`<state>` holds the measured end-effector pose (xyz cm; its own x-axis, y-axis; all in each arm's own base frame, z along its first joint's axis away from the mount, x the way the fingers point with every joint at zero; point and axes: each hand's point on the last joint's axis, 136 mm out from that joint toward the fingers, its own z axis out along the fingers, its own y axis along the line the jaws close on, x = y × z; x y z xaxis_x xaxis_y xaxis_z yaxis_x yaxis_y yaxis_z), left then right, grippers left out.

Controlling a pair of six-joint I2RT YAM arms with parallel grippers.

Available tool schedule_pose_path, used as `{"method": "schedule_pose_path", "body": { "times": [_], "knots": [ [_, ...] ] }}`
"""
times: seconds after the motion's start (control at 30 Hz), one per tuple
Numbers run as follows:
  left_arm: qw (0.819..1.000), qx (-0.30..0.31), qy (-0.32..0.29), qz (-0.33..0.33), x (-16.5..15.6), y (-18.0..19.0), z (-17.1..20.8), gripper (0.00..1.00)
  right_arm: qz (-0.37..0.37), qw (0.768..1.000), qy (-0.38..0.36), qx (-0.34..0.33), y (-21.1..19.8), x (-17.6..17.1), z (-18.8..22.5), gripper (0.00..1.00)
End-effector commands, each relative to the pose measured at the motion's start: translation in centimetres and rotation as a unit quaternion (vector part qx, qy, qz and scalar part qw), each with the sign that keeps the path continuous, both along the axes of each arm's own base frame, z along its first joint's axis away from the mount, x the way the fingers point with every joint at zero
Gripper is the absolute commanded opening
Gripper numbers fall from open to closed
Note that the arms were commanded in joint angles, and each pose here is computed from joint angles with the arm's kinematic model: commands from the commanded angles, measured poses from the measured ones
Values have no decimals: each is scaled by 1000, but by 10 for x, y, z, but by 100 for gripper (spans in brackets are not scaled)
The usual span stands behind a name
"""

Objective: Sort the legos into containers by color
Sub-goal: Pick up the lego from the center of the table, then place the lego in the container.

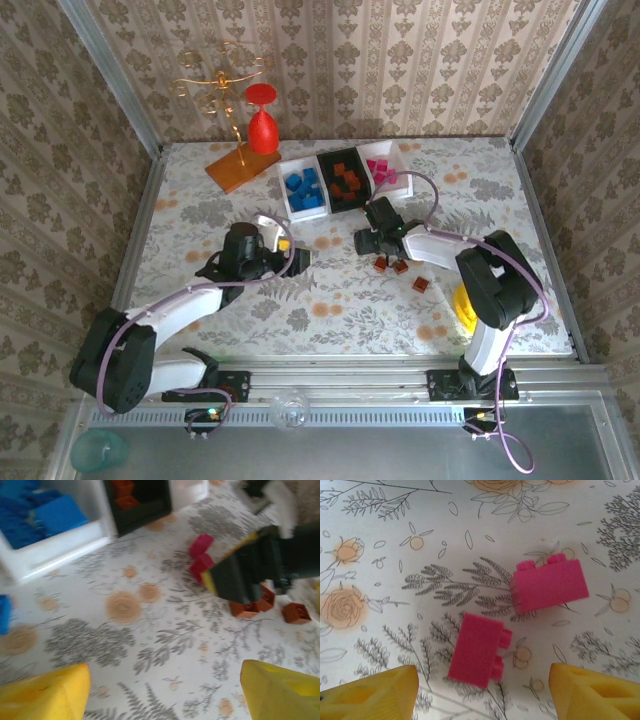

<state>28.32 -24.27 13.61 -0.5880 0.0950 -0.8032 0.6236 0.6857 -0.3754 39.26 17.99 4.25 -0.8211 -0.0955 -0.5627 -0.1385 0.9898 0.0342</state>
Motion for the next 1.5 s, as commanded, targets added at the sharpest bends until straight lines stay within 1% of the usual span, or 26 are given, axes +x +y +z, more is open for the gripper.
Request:
{"method": "schedule_pose_path", "body": {
  "times": [0.0,0.1,0.33,0.43,0.53,0.6,0.7,0.83,0.93,1.07,1.17,1.33,1.47],
  "knots": [
    [998,-23,-36,-34,5,-23,21,79,-20,1000,-18,8,7,21,-1,67],
    [998,-30,-26,-42,6,-30,16,79,-24,1000,-15,5,8,25,-11,60],
    [998,-31,-19,-43,7,-33,9,79,-17,1000,-14,4,12,30,-17,39],
    [998,-32,-19,-43,7,-33,9,78,4,999,-16,29,24,28,-9,29],
    [998,-36,-20,-44,9,-36,11,78,35,997,-24,70,41,23,10,25],
    [998,-41,-21,-45,11,-39,12,78,44,993,-40,98,47,23,31,24],
    [997,-57,-26,-40,17,-48,20,78,41,989,-71,125,43,31,63,24],
    [996,-68,-46,-37,26,-67,33,78,10,983,-101,151,19,57,92,24],
    [996,-61,-62,-31,36,-80,39,78,-27,981,-118,149,-6,81,103,24],
    [995,-53,-82,-16,49,-90,48,78,-81,978,-132,139,-42,117,103,25],
    [995,-51,-82,-9,54,-95,50,78,-113,977,-134,124,-63,142,93,25],
    [996,-49,-77,-9,53,-96,49,78,-130,979,-116,108,-74,180,73,27],
    [996,-44,-74,-7,48,-92,46,78,-125,981,-105,106,-72,198,68,33]
  ]
}}
